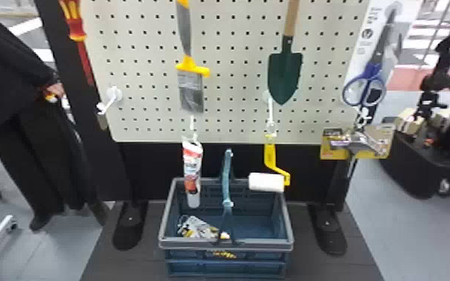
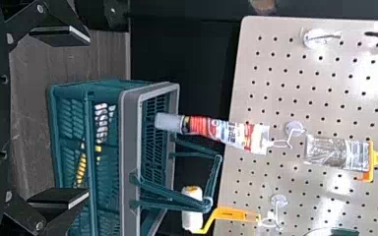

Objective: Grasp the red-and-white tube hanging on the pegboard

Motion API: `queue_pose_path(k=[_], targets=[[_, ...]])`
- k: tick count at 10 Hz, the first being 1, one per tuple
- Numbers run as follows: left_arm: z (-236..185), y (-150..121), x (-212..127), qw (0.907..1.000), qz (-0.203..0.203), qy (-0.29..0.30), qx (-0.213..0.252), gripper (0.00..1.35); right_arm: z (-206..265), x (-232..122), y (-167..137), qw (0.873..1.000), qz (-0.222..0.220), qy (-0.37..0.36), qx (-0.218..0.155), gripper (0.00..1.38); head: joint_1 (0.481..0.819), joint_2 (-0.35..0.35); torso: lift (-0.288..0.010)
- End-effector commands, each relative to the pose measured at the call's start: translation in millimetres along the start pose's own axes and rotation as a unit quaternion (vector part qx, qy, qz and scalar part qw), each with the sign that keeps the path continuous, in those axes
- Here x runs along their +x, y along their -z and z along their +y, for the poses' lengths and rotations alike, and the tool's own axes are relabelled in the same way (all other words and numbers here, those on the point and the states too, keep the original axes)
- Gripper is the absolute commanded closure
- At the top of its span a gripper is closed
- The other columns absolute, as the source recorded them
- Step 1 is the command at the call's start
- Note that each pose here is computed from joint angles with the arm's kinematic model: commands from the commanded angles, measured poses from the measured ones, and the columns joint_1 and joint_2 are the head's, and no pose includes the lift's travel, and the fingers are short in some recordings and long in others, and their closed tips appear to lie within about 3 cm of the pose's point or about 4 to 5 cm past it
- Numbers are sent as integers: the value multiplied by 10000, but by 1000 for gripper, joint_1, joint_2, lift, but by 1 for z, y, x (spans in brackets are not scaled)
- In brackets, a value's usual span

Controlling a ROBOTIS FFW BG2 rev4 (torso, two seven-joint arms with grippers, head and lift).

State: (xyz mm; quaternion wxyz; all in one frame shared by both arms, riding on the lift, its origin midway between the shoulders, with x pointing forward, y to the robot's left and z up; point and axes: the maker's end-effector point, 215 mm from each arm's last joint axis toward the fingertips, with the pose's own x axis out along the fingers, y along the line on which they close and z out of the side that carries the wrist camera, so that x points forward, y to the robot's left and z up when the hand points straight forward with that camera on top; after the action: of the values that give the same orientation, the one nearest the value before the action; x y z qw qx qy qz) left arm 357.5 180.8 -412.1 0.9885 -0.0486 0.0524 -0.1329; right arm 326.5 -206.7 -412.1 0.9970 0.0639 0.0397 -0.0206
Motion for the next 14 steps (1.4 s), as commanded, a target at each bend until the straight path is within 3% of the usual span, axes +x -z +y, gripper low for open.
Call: queue_pose_path(k=[1,4,8,14], targets=[[9,-2,22,9999,-72,43,100,206,1,0,2,10000,23,-22,7,236,549,0,-100],[28,-10,64,9995,-248,101,192,205,5,-1,4,9999,62,-73,32,236,549,0,-100],[35,-44,156,9955,-569,696,303,209,10,-2,10,9998,140,-138,42,236,549,0,-100],[23,-57,238,9889,-331,1365,495,209,20,4,13,9994,139,-303,76,239,549,0,-100]])
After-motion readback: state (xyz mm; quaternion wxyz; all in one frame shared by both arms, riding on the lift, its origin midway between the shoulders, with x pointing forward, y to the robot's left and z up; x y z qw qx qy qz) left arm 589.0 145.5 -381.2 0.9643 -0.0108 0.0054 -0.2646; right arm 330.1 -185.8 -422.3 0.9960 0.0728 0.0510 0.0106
